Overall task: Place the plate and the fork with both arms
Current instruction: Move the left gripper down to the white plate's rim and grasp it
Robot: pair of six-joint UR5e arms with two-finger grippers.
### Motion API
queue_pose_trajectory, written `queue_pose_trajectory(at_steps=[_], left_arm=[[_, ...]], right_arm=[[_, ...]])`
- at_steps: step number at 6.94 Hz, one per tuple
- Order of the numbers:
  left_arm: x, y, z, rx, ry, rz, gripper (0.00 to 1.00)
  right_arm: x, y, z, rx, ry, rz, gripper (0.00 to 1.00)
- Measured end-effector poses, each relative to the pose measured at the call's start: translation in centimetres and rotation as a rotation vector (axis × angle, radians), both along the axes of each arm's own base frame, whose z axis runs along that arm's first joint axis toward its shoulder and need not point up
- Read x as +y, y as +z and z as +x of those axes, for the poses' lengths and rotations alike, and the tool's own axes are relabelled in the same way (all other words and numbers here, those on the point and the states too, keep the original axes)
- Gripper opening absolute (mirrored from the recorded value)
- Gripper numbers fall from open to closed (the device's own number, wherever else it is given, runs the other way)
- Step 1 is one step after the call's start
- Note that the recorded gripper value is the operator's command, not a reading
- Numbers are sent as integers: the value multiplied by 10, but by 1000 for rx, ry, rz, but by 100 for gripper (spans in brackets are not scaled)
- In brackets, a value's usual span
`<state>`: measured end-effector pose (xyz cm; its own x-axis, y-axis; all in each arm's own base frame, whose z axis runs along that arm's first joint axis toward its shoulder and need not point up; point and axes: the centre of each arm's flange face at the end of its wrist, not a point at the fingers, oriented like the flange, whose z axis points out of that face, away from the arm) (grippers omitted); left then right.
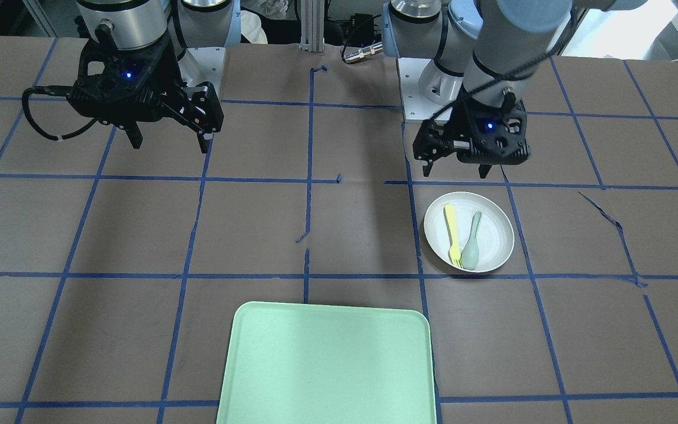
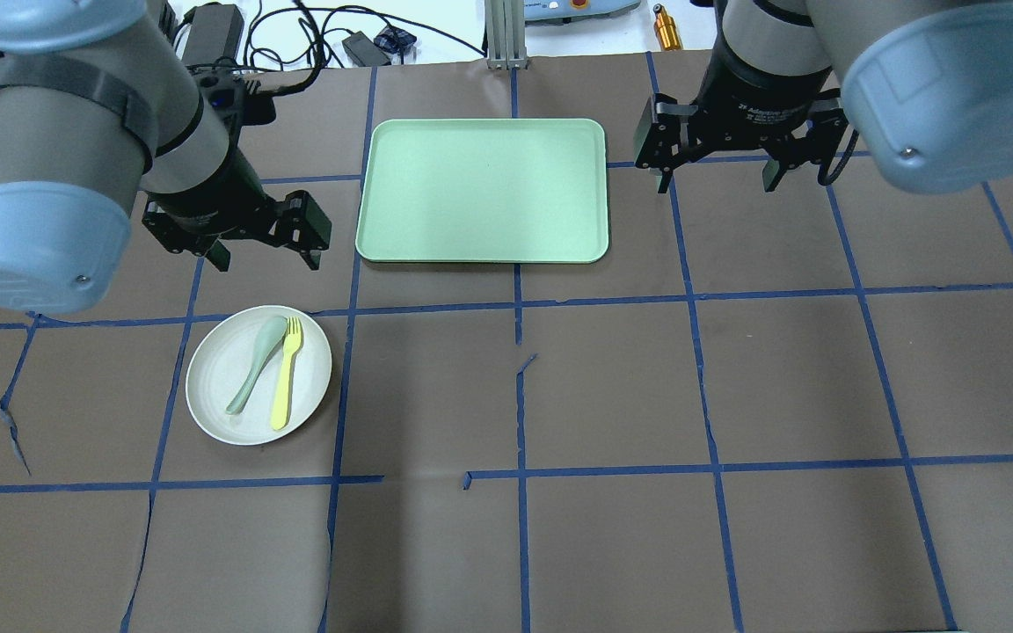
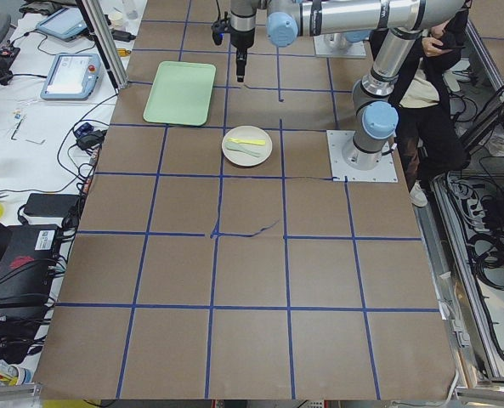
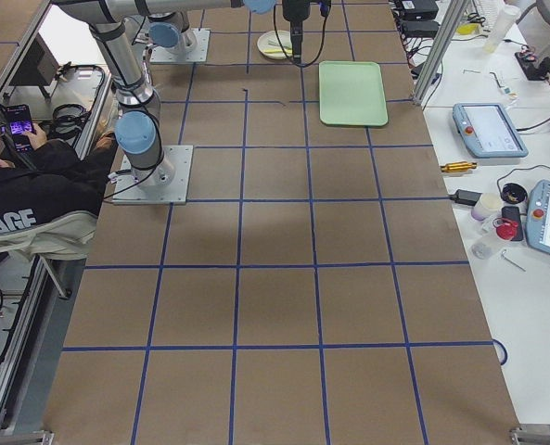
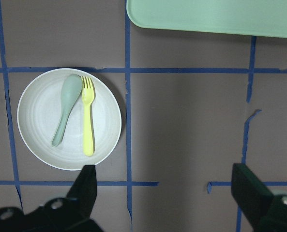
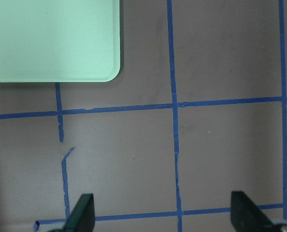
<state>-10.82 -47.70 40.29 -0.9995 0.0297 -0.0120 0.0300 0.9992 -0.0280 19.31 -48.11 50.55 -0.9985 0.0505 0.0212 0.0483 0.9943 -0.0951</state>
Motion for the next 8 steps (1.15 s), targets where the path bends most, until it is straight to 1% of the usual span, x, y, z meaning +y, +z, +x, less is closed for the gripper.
queue_pose_trajectory(at_steps=[1,2,3,4,5,7,8], left_arm=[[2,-38,45,-1,-10,10,95],[10,-76,89,4,-12,18,90],[20,-109,127,17,-11,38,90],[30,-137,155,35,-4,60,86],[35,-159,170,42,5,64,83],[39,-198,178,40,16,55,72],[37,-211,180,36,19,51,35]], right_arm=[[0,0,0,0,-1,1,100],[0,-1,0,0,-1,2,100],[0,-1,0,0,-2,3,100],[0,-2,0,0,-3,5,100],[0,-3,0,0,-4,6,100],[0,-3,0,1,-1,7,100],[0,-4,0,1,-1,7,100]])
